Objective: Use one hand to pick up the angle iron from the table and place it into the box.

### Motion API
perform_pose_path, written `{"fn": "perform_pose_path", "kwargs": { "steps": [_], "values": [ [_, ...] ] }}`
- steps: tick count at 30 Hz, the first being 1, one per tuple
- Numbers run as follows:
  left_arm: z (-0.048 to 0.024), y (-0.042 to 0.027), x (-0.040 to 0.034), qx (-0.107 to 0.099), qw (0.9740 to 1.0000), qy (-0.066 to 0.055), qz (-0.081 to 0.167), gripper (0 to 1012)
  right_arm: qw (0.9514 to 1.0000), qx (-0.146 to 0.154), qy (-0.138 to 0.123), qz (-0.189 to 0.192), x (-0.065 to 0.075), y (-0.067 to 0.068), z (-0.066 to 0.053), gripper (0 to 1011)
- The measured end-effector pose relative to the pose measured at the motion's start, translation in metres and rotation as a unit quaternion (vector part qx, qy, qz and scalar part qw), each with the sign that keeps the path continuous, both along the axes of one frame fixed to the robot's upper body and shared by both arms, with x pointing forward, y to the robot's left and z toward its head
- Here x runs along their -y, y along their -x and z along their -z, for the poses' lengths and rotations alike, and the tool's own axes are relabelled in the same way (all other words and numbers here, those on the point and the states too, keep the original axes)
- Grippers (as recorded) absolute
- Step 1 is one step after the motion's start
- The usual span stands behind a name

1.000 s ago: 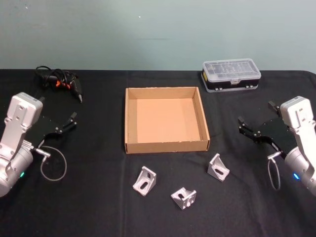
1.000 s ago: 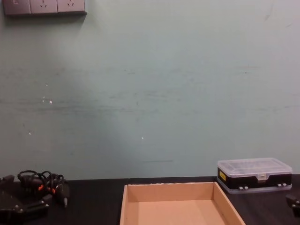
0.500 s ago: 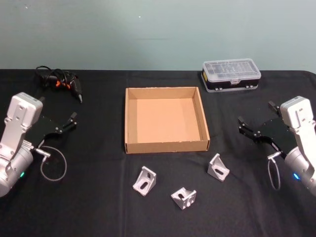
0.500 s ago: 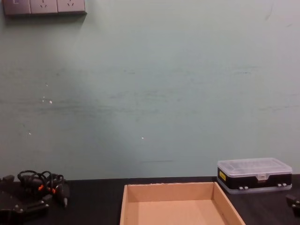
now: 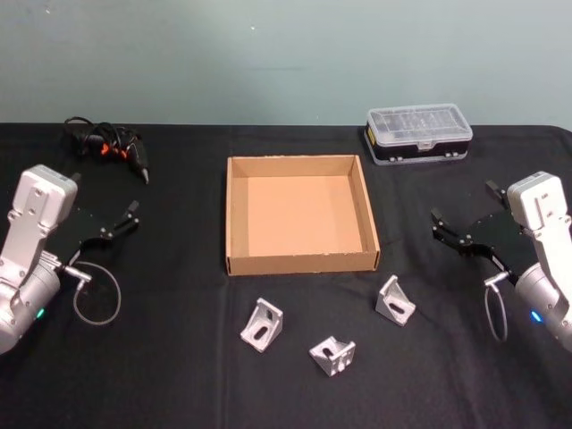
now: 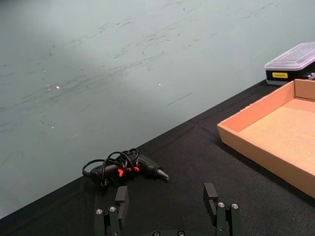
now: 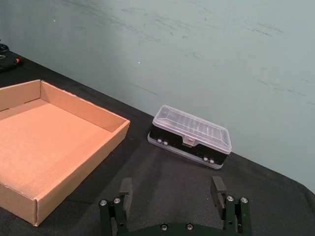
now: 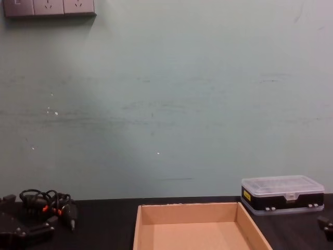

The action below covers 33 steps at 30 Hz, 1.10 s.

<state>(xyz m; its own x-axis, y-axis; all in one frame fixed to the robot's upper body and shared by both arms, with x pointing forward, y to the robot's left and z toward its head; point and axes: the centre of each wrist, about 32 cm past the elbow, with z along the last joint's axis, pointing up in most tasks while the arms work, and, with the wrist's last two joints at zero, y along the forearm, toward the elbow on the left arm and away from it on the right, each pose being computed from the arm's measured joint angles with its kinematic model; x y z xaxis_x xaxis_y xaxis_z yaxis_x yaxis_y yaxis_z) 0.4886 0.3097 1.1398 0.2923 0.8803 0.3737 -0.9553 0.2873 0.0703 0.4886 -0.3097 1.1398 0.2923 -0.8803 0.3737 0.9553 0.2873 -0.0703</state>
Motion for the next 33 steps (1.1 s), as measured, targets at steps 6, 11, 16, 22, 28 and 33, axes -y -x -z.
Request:
{"fn": "perform_pose_path", "kwargs": {
  "steps": [6, 11, 16, 22, 28, 33],
  "values": [
    [0.0000, 0.0000, 0.0000, 0.000, 1.0000, 0.000, 0.000, 1000, 1.0000, 0.000, 0.000, 0.000, 0.000, 0.000, 0.000, 1009],
    [0.0000, 0.0000, 0.0000, 0.000, 1.0000, 0.000, 0.000, 1000, 1.0000, 0.000, 0.000, 0.000, 0.000, 0.000, 0.000, 1009],
    [0.0000, 0.0000, 0.0000, 0.000, 1.0000, 0.000, 0.000, 1000, 1.0000, 0.004, -0.004, -0.004, -0.001, 0.002, -0.002, 1009],
    [0.0000, 0.0000, 0.0000, 0.000, 1.0000, 0.000, 0.000, 1000, 0.9992, 0.012, -0.030, -0.023, 0.001, 0.019, -0.016, 1008],
    [0.0000, 0.0000, 0.0000, 0.000, 1.0000, 0.000, 0.000, 1000, 0.9977, -0.007, -0.049, -0.046, 0.004, 0.043, -0.031, 1009],
    [0.0000, 0.0000, 0.0000, 0.000, 1.0000, 0.000, 0.000, 1000, 0.9946, -0.046, -0.053, -0.076, 0.002, 0.065, -0.045, 1009]
  ]
}}
